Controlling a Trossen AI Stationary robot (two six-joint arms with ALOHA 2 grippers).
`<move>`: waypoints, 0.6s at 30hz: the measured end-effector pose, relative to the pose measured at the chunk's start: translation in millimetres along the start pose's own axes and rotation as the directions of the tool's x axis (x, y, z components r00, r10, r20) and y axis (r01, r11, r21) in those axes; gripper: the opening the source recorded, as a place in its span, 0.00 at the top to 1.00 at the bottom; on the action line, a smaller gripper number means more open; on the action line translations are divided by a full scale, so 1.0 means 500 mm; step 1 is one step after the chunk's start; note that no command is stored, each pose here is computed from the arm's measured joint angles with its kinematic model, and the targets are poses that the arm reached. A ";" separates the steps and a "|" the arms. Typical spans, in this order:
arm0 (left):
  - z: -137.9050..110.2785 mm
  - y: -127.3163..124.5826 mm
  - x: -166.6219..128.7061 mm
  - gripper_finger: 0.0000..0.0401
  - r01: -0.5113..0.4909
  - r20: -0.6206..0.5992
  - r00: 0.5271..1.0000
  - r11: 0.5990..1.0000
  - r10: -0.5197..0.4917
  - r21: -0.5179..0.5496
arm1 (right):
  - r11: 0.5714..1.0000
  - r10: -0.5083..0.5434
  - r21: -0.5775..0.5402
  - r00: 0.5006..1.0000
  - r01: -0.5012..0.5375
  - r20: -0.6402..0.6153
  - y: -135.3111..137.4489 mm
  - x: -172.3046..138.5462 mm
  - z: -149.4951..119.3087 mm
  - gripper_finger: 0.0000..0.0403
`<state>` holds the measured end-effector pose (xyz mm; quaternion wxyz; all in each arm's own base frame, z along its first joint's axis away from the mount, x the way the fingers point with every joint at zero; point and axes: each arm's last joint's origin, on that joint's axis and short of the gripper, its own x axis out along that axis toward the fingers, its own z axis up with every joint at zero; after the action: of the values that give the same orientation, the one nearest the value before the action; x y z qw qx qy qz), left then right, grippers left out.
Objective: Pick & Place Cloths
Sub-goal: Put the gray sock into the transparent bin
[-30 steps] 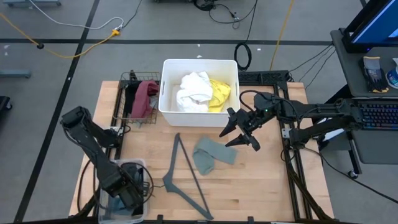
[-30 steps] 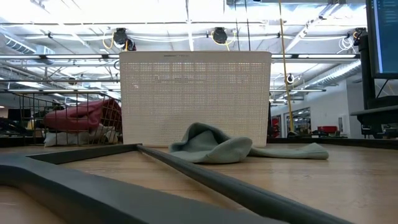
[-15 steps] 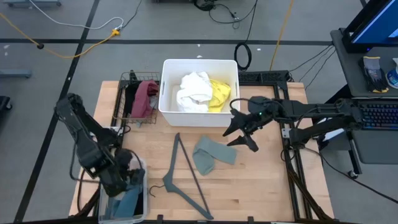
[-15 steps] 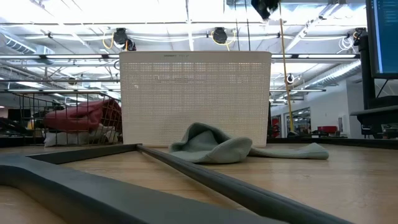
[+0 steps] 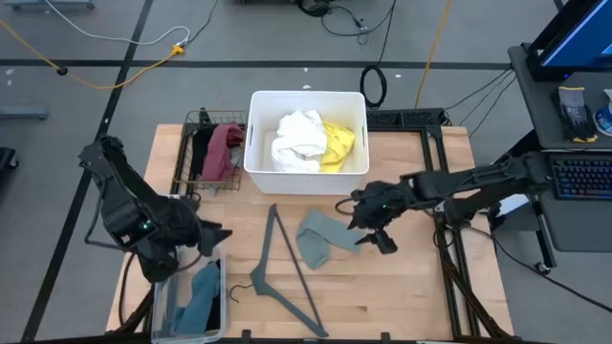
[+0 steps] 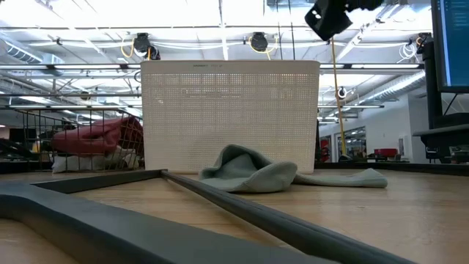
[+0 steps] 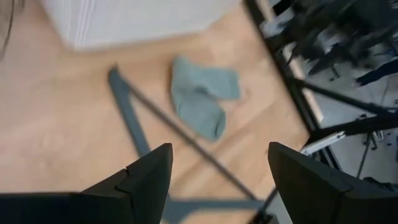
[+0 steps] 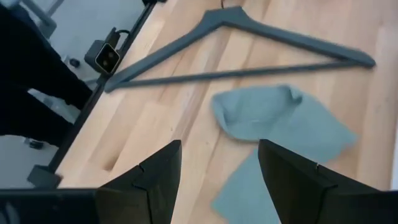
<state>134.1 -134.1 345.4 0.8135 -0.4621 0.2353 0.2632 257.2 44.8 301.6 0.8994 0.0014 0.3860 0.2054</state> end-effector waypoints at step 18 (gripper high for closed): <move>0.014 0.000 -0.007 0.33 0.019 0.116 0.992 0.959 -0.053 0.284 | 0.991 -0.092 0.091 0.994 0.097 -0.059 -0.039 0.165 0.004 0.49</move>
<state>132.8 -128.7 350.9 0.8886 -0.3288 0.2116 0.2399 316.7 57.6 242.5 0.8962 0.0198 0.4191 0.1441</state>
